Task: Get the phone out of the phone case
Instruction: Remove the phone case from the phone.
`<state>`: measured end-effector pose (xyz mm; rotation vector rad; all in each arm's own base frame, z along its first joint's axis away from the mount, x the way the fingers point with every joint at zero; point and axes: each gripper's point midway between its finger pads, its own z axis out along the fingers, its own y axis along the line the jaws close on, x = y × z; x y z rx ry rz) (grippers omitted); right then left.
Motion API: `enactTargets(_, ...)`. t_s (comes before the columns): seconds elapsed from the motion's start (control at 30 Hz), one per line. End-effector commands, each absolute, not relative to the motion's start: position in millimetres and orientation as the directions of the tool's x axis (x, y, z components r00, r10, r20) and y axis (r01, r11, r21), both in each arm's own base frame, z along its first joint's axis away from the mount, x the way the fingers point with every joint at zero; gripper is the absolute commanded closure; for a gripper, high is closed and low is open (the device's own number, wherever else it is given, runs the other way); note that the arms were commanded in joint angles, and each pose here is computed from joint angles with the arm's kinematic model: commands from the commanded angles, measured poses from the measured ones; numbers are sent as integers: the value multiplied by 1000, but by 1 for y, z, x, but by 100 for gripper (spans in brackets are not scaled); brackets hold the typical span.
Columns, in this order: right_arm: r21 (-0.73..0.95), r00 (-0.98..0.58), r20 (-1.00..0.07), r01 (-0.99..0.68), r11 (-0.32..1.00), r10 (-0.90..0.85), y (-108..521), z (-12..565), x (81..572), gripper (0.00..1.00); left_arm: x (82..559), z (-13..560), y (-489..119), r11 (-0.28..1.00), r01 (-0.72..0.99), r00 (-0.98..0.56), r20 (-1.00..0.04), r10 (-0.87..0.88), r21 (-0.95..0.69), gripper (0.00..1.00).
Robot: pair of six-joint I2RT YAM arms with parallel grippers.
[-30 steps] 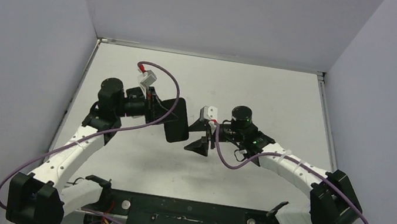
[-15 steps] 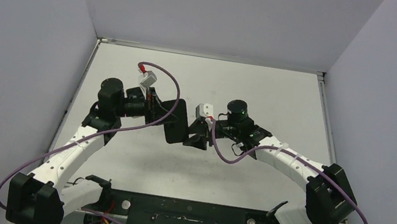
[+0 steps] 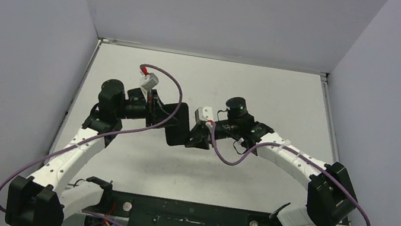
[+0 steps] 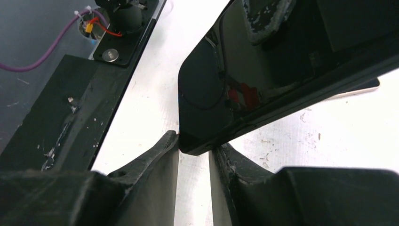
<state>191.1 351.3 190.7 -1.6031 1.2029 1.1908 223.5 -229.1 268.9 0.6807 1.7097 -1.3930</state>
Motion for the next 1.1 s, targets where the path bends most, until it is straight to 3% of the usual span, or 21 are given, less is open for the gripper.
enactTargets(0.0,-241,307,-937,-914,-327,-168,356,202,188,100,217,289,-231,203,813,-534,-838,-112,-545,100)
enactTargets(0.57,-400,483,-850,-852,-338,-211,365,206,217,100,180,300,-243,1,801,-597,-798,-86,-599,100)
enactTargets(0.93,-466,539,-799,-835,-294,-264,364,204,235,100,174,302,-246,-29,797,-604,-793,-78,-604,100)
enactTargets(1.07,-426,496,-831,-859,-284,-254,362,206,230,100,180,303,-245,6,815,-576,-811,-101,-579,100)
